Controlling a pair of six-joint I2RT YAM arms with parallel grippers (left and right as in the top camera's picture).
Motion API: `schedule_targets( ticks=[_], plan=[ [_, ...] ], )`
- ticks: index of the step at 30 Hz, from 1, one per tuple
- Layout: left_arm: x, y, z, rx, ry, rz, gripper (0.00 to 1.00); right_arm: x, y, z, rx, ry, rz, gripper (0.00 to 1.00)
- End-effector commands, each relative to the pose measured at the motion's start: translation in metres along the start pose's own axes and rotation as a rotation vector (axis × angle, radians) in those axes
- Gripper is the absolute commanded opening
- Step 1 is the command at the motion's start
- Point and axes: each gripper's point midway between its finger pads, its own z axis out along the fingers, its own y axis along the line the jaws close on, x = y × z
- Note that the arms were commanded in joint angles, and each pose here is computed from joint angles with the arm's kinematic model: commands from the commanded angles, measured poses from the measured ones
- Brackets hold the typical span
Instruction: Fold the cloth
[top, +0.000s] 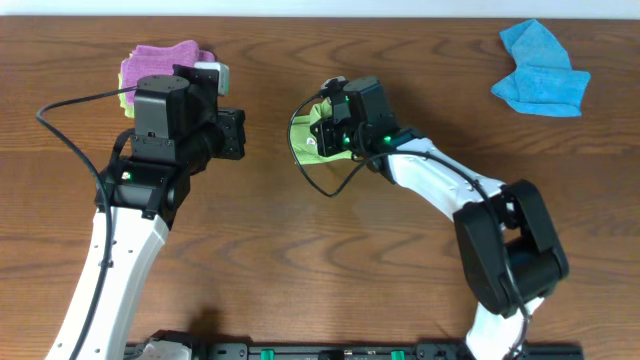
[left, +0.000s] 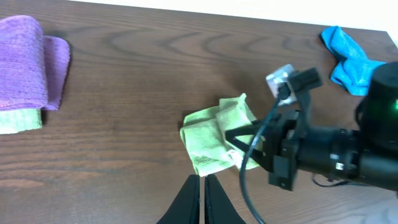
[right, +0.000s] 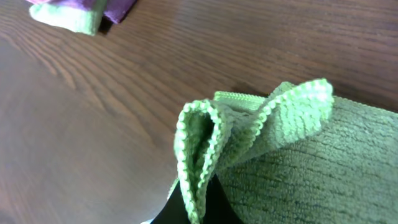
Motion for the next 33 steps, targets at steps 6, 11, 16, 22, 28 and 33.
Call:
schedule_targets(
  ticks=[6,11,16,22,28,33],
  plan=[
    [0.001,-0.006,-0.004,0.030,-0.001,0.016,0.06,-0.003,-0.006,0.009,0.043,-0.015,-0.017,0.01],
    [0.001,-0.008,-0.004,0.043,0.001,0.016,0.06,-0.015,-0.006,0.008,0.047,-0.068,-0.031,0.01],
    [0.001,-0.008,-0.004,0.045,0.002,0.016,0.06,-0.016,-0.006,0.010,0.044,-0.074,-0.034,0.01],
    [0.001,-0.008,-0.004,0.046,0.002,0.016,0.06,-0.007,-0.005,0.017,0.022,-0.048,-0.030,0.01],
    [0.001,-0.008,-0.004,0.046,0.002,0.016,0.06,0.002,-0.003,0.025,0.017,-0.026,-0.031,0.01],
    [0.001,-0.009,-0.004,0.046,0.002,0.016,0.06,0.000,-0.002,0.027,0.012,-0.036,-0.036,0.70]
  ],
)
